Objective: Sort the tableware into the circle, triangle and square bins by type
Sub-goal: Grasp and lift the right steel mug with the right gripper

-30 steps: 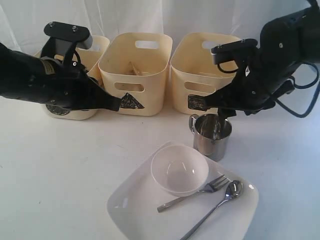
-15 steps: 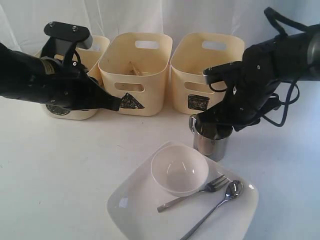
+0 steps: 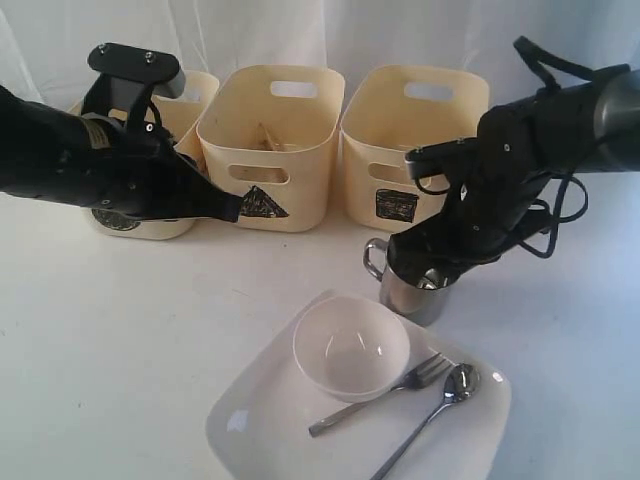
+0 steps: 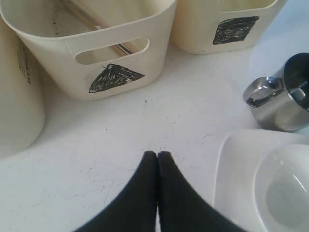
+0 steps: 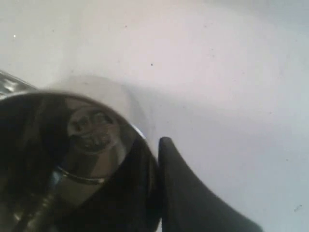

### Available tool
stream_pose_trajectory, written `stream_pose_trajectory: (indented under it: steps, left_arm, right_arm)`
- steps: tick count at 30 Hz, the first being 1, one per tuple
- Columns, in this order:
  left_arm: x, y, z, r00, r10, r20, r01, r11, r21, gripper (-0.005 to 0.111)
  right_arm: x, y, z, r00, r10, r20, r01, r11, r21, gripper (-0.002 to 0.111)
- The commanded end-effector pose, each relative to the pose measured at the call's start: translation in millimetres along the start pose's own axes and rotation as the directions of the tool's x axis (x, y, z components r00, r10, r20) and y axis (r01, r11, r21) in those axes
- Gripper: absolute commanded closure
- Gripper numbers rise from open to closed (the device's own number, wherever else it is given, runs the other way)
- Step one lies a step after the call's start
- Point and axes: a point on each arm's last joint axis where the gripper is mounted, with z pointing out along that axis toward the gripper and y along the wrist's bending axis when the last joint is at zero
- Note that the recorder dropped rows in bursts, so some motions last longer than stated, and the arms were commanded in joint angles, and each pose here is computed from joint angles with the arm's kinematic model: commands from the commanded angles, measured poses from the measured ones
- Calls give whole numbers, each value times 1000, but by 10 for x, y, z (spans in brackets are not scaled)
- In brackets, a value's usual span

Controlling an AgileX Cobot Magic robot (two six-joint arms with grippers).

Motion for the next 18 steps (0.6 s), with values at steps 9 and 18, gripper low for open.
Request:
stream_pose_trajectory:
  steps: [9, 18]
  left_arm:
    - [11, -23, -36, 997, 82, -6, -82, 997, 6, 107]
    - [36, -23, -36, 993, 113, -32, -113, 994, 9, 80]
  right_arm:
    - [-64, -31, -232, 997, 7, 78, -6, 1000, -6, 108]
    - [-85, -59, -771, 980, -36, 197, 39, 999, -11, 108]
